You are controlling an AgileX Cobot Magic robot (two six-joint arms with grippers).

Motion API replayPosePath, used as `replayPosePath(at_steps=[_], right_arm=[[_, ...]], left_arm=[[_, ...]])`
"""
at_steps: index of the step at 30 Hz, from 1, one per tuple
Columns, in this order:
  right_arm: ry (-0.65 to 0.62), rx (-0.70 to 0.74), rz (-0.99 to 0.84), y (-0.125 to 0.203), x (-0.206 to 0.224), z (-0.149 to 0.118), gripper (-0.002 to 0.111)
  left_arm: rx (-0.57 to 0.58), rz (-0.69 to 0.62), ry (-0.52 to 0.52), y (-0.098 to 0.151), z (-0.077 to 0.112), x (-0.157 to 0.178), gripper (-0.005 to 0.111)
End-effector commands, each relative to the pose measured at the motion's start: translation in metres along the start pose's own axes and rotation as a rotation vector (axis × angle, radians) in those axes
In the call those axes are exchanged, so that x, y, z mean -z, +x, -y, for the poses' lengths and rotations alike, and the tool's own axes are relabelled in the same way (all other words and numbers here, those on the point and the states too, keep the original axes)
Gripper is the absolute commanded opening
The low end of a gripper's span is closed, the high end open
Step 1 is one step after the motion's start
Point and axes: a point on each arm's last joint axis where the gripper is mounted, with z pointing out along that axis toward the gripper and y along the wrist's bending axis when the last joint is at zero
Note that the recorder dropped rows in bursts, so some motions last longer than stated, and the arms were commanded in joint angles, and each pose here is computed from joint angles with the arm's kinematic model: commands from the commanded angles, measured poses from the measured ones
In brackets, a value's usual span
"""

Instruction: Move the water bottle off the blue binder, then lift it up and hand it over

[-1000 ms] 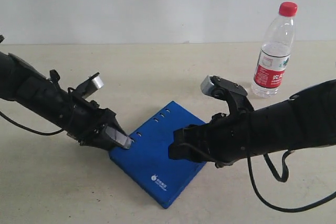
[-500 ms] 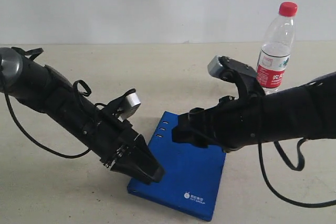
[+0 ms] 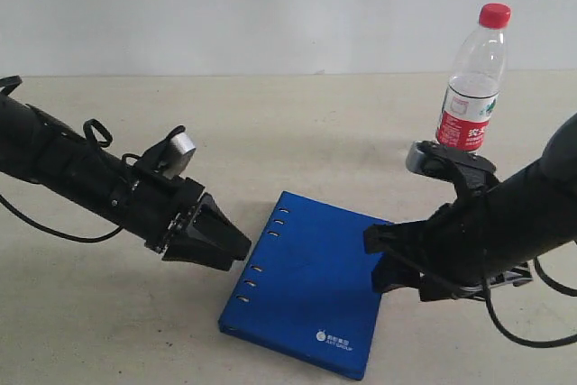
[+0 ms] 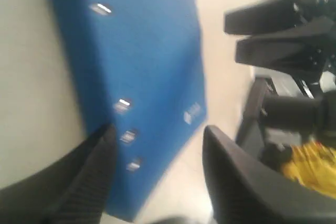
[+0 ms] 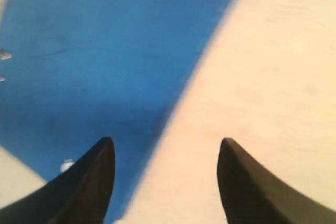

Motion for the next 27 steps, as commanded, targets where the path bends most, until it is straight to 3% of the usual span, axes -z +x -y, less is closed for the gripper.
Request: replayPosePath(at_steps=[1,7,12,18,27], right_arm=[[-0.048,0.019,-0.142,0.003,-0.004,0.021,0.052],[-0.205,0.016,-0.061,-0.005,-0.013,0.012,0.052],[-0.212,-0.046,-0.092,-0.004,-0.029,0.018,0.052],[-0.272,-0.002,-0.103,-0.003,-0.044,0.019,0.052],[-0.71,0.163,-0.041,-0.003,-0.035,-0.011,0.052]], left_arm=[[-0.003,0.052,-0.06,-0.004,-0.004,0.003,0.048],[-0.014,0.055,-0.048,-0.005,0.0,-0.003,0.048],[-0.014,0.055,-0.048,-0.005,0.0,-0.003,0.048],[-0.014,0.052,-0.041,-0.005,0.0,-0.003,0.048],[-0.014,0.049,-0.034,-0.004,0.001,-0.003,0.048]])
